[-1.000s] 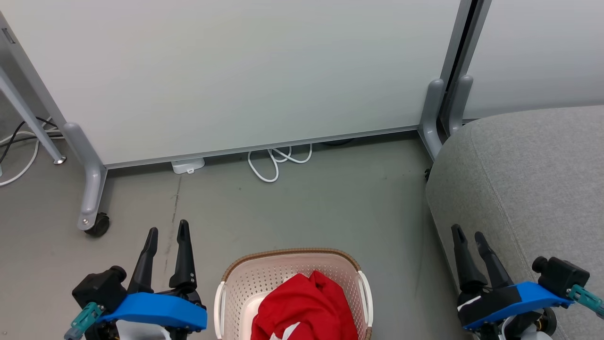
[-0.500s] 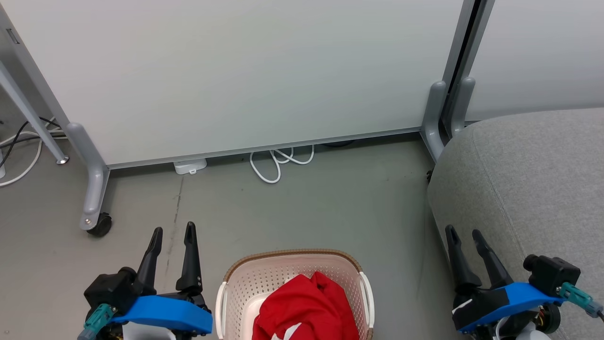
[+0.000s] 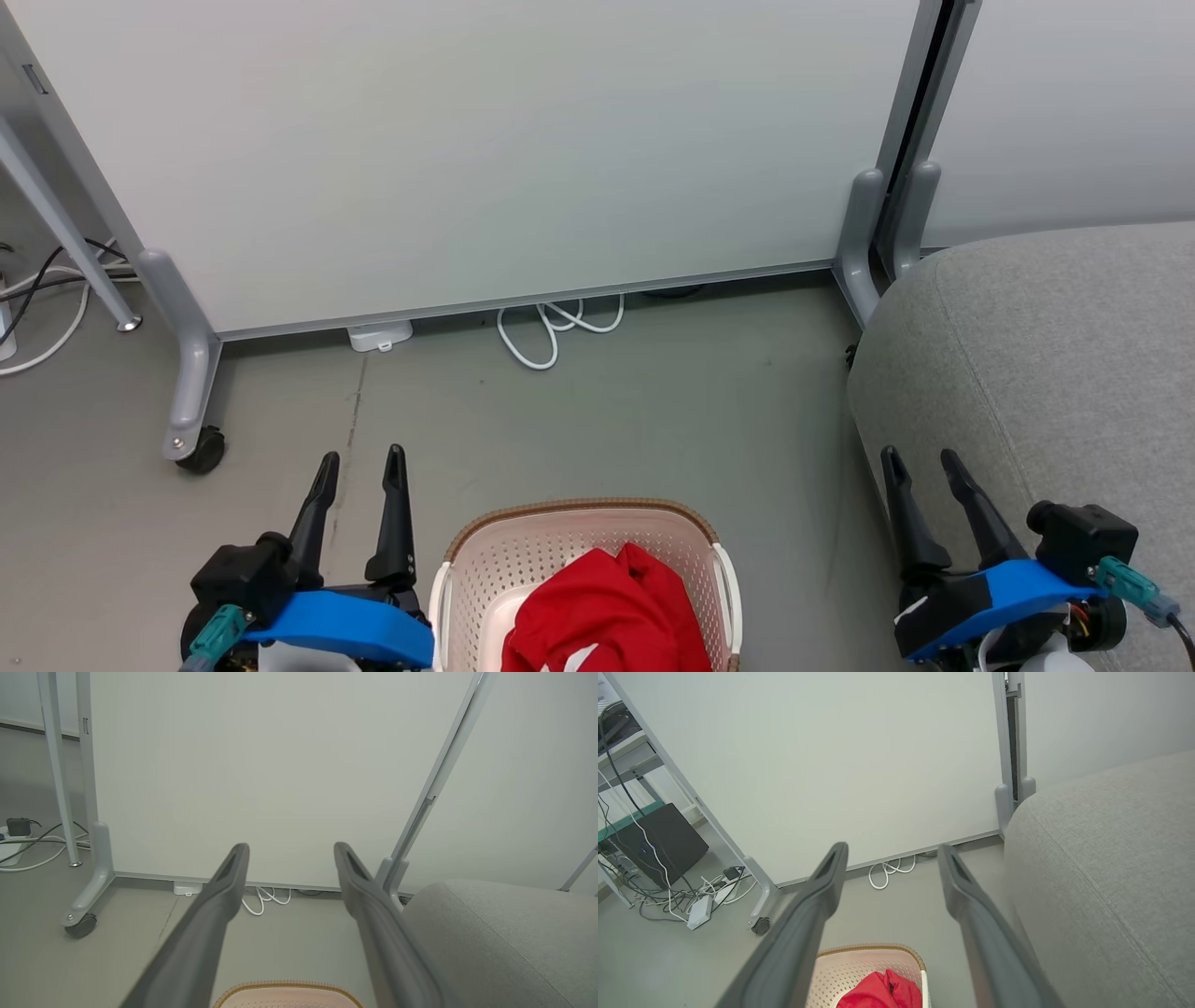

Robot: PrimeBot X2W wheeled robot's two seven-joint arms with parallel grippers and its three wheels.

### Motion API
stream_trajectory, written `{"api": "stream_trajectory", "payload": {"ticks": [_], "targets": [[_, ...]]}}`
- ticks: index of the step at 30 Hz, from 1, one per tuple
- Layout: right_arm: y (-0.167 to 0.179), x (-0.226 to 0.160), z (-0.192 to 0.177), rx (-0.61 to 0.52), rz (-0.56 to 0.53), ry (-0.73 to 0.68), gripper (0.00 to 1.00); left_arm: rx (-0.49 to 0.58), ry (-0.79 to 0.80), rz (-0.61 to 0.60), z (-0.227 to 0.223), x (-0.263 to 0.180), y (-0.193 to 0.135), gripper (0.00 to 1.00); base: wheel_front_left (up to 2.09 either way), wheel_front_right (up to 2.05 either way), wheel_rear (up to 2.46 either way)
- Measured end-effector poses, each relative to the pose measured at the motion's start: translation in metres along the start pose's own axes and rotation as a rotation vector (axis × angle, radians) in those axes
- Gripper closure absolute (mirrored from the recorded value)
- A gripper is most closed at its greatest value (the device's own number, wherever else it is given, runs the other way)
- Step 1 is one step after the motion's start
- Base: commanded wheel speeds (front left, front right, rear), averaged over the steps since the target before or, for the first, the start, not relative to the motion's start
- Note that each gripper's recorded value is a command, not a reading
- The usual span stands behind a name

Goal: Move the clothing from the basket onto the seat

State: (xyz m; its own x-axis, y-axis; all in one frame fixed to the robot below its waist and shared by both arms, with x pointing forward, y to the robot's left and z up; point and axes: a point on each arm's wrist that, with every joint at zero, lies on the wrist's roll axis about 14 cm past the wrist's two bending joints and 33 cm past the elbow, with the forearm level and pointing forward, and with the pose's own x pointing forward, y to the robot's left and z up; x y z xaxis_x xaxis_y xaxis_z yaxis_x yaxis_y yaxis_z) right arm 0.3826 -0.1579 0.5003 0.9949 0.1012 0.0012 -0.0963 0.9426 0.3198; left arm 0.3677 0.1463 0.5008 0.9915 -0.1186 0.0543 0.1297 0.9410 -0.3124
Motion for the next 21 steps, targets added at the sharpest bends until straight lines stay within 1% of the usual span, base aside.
{"api": "stream_trajectory", "payload": {"ticks": [7,18,21], "targets": [[0.0017,-0.0007,0.0014,-0.05,0.009,-0.006,0.0,0.017,0.003,-0.01,-0.0026,-0.0024,-0.0027,0.0,0.0,0.0,0.0],[0.0073,-0.0005,-0.0024,-0.106,0.033,-0.004,0.0,0.085,0.002,-0.03,-0.0047,-0.0014,-0.0061,0.0,0.0,0.0,0.0],[0.0063,-0.0005,-0.003,-0.109,0.031,-0.002,0.0,0.084,0.005,-0.029,-0.0056,-0.0011,-0.006,0.0,0.0,0.0,0.0]]}}
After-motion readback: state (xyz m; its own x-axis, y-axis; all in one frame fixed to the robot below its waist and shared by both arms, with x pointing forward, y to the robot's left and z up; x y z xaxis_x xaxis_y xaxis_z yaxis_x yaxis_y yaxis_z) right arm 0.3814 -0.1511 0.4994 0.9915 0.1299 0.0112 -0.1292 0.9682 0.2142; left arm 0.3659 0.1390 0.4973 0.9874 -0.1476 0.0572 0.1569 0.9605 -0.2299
